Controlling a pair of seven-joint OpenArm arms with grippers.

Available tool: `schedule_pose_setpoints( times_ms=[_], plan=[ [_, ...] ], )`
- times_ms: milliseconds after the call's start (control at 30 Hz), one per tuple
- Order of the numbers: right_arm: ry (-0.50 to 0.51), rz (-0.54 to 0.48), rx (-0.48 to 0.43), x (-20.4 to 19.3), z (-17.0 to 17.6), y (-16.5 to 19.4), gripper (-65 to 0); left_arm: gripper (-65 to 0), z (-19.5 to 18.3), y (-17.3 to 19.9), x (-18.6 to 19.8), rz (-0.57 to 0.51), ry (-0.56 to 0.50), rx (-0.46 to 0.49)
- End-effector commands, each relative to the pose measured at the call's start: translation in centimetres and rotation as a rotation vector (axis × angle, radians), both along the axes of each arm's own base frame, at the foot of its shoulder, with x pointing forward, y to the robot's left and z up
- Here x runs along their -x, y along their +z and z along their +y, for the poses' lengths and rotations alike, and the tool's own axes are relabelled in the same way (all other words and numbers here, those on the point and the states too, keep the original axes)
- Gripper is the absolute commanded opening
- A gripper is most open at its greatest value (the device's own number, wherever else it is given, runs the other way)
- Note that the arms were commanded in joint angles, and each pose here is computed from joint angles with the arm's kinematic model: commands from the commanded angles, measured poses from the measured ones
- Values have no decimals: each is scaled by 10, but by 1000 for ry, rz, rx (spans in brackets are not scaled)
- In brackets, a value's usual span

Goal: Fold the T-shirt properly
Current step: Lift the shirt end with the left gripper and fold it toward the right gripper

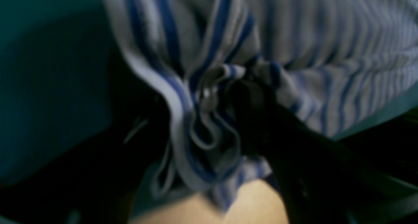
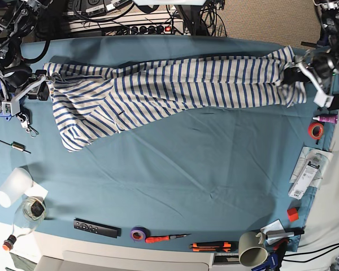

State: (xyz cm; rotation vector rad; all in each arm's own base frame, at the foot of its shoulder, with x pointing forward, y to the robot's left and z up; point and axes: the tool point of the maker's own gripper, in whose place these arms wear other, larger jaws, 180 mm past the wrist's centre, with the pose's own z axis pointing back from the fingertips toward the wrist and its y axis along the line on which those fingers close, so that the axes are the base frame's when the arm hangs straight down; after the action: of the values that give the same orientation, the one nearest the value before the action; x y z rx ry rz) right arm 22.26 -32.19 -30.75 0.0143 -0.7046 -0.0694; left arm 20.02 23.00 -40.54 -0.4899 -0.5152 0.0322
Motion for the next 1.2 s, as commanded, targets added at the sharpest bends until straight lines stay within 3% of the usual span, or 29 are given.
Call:
schedule_pose_setpoints(
  times_ms=[0,133,267,533,667,900,1033,1167],
  plan=[
    [13,-47,27,-7,-4,14,-439,-344,-5,-25,28,145,-66,-58],
    [13,-45,27,-7,-4,14,-439,-438,-15,-39,38,217,-96,-91],
    [13,-46,27,-7,-4,14,-439,-644,-7,-42,41,238,-104,-146],
    [13,-60,27,-10,-4,16,-439,-650,6,-34,42,278,-100,-253],
    [13,-60,28,-10,-4,16,-439,-650,9,-6,23,183,-104,-304],
    [13,-61,27,-10,-4,16,-439,-650,27,71,-16,-108,-30,-410],
    [13,-62,27,-10,-4,16,-439,-650,1,99,-26,-250,-120,-328],
    [10,-74,28,-12,-4,17,-439,-650,-41,112,-22,-324,-270,-198]
  ],
)
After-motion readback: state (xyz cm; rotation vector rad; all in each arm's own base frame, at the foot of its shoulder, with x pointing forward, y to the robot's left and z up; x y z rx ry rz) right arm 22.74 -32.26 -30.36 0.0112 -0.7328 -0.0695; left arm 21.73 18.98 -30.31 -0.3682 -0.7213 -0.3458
